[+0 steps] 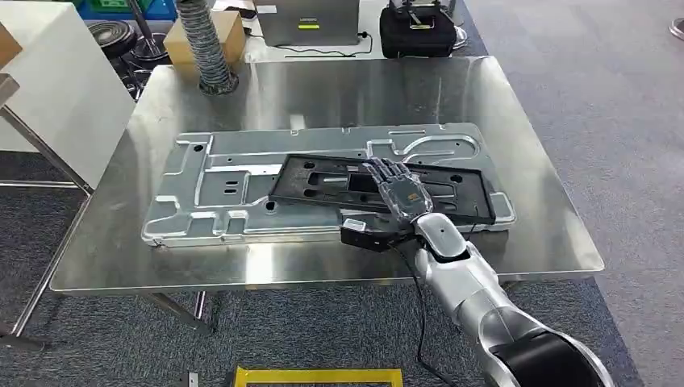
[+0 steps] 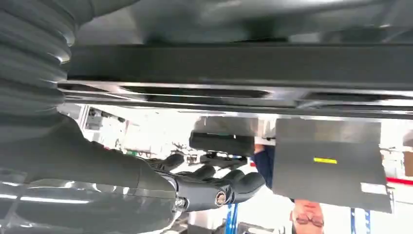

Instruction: Take the parts from the cabinet and place them on the table.

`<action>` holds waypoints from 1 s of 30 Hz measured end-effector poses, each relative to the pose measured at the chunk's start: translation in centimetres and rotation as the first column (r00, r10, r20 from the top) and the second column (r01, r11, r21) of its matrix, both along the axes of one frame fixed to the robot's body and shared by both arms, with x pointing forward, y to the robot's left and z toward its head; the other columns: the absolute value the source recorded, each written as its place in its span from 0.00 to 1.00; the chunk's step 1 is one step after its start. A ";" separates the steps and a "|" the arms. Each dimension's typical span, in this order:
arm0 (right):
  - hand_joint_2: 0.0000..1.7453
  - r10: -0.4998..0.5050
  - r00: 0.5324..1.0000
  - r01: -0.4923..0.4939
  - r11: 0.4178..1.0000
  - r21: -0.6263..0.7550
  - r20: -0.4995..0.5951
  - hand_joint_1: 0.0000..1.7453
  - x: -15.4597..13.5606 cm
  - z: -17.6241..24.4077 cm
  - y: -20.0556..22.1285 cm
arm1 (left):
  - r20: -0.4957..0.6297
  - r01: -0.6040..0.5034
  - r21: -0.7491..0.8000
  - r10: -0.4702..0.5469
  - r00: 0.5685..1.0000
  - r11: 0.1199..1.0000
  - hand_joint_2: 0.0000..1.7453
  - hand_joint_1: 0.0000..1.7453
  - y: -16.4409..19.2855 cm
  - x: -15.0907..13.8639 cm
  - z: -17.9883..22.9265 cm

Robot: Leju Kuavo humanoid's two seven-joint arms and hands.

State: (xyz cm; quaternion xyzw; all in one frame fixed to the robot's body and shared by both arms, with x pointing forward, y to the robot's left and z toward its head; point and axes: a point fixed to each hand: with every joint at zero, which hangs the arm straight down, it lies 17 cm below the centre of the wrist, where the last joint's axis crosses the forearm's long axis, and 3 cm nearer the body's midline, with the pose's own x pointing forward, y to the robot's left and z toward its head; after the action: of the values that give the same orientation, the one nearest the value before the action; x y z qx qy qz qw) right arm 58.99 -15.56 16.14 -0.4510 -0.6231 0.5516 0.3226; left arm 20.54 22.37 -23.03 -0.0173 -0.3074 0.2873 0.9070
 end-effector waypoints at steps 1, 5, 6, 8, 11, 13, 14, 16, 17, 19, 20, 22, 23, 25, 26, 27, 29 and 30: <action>0.00 0.002 1.000 -0.002 1.000 -0.006 0.001 0.00 0.0 0.0 0.0 | 0.001 0.001 -0.001 -0.001 1.000 1.000 0.00 0.00 0.0 0.1 0.0; 0.00 0.004 1.000 -0.004 1.000 -0.021 -0.004 0.00 0.0 -0.2 0.1 | -0.006 0.005 -0.002 -0.005 1.000 1.000 0.00 0.00 0.0 -0.2 -0.1; 0.00 0.006 1.000 -0.006 1.000 -0.025 -0.003 0.00 0.0 -0.2 0.1 | -0.006 0.006 -0.001 -0.006 1.000 1.000 0.00 0.00 -0.1 -0.1 -0.1; 0.00 0.014 1.000 -0.013 0.999 -0.037 0.017 0.00 0.0 0.4 0.3 | -0.005 0.010 -0.002 -0.010 1.000 1.000 0.00 0.00 -0.1 0.0 0.0; 0.00 0.037 0.997 -0.034 0.998 -0.051 0.068 0.00 0.4 2.9 1.1 | -0.014 0.005 -0.012 -0.005 1.000 1.000 0.00 0.00 -0.2 0.0 -0.1; 0.00 0.050 0.994 -0.045 0.998 -0.052 0.099 0.00 0.5 4.4 1.5 | -0.017 0.004 -0.013 -0.004 1.000 1.000 0.00 0.00 -0.2 0.0 -0.1; 0.00 0.052 0.992 -0.047 0.998 -0.050 0.112 0.00 0.6 5.0 1.6 | -0.016 0.003 -0.014 -0.004 1.000 1.000 0.00 0.00 -0.2 0.0 -0.1; 0.00 0.059 0.989 -0.053 0.997 -0.049 0.137 0.00 0.6 6.1 1.9 | -0.022 0.002 -0.017 -0.002 1.000 1.000 0.00 0.00 -0.3 0.0 -0.2; 0.00 0.067 0.987 -0.061 0.997 -0.050 0.149 0.00 0.5 6.6 2.2 | -0.032 -0.003 -0.023 0.002 0.999 1.000 0.00 0.00 -0.3 -0.2 -0.3; 0.00 0.086 0.982 -0.077 0.995 -0.057 0.166 0.00 0.3 7.4 2.8 | -0.056 -0.009 -0.029 0.007 0.998 1.000 0.00 0.00 -0.3 -0.6 -0.6; 0.00 0.098 0.979 -0.089 0.994 -0.062 0.180 0.00 0.1 8.0 3.3 | -0.071 -0.010 -0.029 0.008 0.997 1.000 0.00 0.00 -0.3 -0.9 -0.7; 0.00 0.117 0.970 -0.105 0.992 -0.066 0.212 0.00 -0.2 9.7 4.1 | -0.091 -0.011 -0.028 0.008 0.996 1.000 0.00 0.00 -0.2 -1.4 -1.0; 0.00 0.126 0.964 -0.113 0.991 -0.068 0.232 0.00 -0.3 10.6 4.5 | -0.095 -0.011 -0.026 0.009 0.995 1.000 0.00 0.00 -0.2 -1.4 -1.0; 0.00 0.140 0.955 -0.126 0.990 -0.070 0.261 0.00 -0.6 12.1 5.1 | -0.118 -0.011 -0.028 0.008 0.993 1.000 0.00 0.00 -0.4 -1.8 -1.2; 0.00 0.149 0.950 -0.134 0.988 -0.071 0.275 0.00 -0.8 12.7 5.5 | -0.128 -0.012 -0.024 0.009 0.992 1.000 0.00 0.00 -0.3 -1.9 -1.3; 0.00 0.159 0.945 -0.144 0.987 -0.074 0.286 0.00 -1.1 13.1 5.9 | -0.133 -0.012 -0.023 0.009 0.991 1.000 0.00 0.00 -0.3 -2.0 -1.4; 0.00 0.174 0.932 -0.158 0.984 -0.077 0.316 0.00 -1.6 14.3 6.5 | -0.141 -0.014 -0.019 0.011 0.990 1.000 0.00 0.00 -0.2 -2.2 -1.5; 0.00 0.184 0.924 -0.167 0.983 -0.079 0.335 0.00 -1.9 15.1 6.9 | -0.144 -0.014 -0.018 0.011 0.990 1.000 0.00 0.00 -0.2 -2.4 -1.5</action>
State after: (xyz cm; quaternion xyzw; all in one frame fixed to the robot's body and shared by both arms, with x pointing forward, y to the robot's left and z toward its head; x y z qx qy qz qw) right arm 57.05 -8.69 31.23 -0.4897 -0.6938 0.5068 0.1482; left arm 18.16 22.20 -24.57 -0.0030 -0.2386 0.2964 0.9248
